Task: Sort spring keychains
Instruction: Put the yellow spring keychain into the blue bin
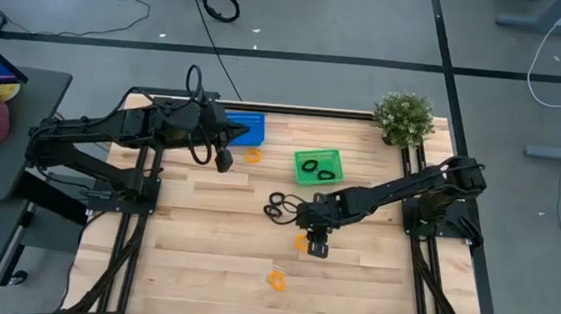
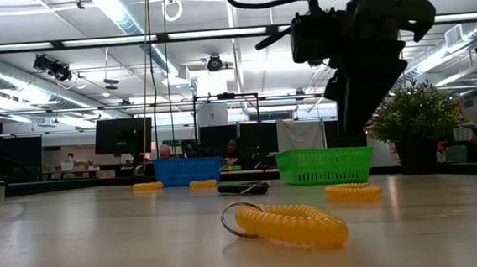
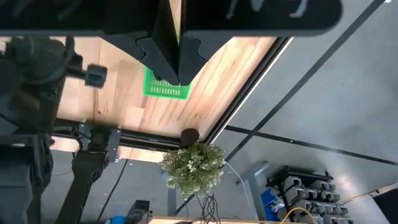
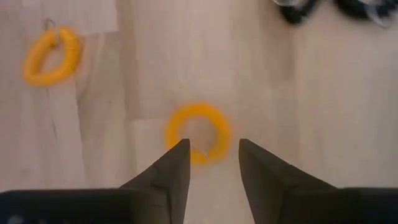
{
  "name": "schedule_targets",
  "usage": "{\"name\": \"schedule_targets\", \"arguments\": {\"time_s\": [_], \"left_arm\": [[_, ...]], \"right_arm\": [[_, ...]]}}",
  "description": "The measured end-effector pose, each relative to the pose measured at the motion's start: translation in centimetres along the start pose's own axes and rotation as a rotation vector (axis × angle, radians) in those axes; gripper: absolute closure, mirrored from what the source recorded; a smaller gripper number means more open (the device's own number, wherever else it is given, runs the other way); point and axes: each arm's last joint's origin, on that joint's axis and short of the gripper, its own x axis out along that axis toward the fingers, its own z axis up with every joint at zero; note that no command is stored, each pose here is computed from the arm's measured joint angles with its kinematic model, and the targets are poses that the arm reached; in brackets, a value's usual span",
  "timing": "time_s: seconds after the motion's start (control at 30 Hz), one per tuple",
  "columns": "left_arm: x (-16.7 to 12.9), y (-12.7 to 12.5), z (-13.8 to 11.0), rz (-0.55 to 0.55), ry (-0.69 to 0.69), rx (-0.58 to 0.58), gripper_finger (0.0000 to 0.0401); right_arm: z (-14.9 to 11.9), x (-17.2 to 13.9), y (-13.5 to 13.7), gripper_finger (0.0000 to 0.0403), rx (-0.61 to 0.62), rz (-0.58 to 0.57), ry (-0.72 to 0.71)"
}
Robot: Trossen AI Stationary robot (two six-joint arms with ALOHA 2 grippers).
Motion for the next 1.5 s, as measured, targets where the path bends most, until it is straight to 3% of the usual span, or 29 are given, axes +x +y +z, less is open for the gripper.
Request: {"name": "schedule_targets", "arguments": {"time_s": [0.3, 0.63, 0.73, 0.93, 1.07, 1.27, 1.5], "left_arm": [[0.0, 0.0, -0.1, -0.007, 0.015, 0.004, 0.0392], [0.0, 0.0, -0.2, -0.011, 0.016, 0.004, 0.0392], [0.0, 0.0, -0.2, -0.011, 0.016, 0.004, 0.0392], [0.0, 0.0, -0.2, -0.011, 0.016, 0.004, 0.0392], [0.0, 0.0, -0.2, -0.011, 0.016, 0.004, 0.0392], [0.0, 0.0, -0.2, -0.011, 0.016, 0.036, 0.0392], [0.0, 0.0, -0.1, -0.012, 0.008, 0.043, 0.0392]], "right_arm": [[-0.2, 3.6, -0.7, 0.0266, 0.066, -0.058, 0.063], [-0.2, 4.7, -0.7, 0.0269, 0.042, -0.038, 0.082], [-0.2, 4.7, -0.7, 0.0292, 0.041, -0.046, 0.078], [-0.2, 4.6, -0.7, 0.0387, 0.042, -0.052, 0.075], [-0.2, 4.6, -0.7, 0.0386, 0.072, -0.053, 0.076], [-0.2, 2.2, -0.6, 0.0397, 0.092, -0.037, 0.064], [0.4, -4.9, -0.1, 0.0402, 0.088, -0.025, -0.048]]}}
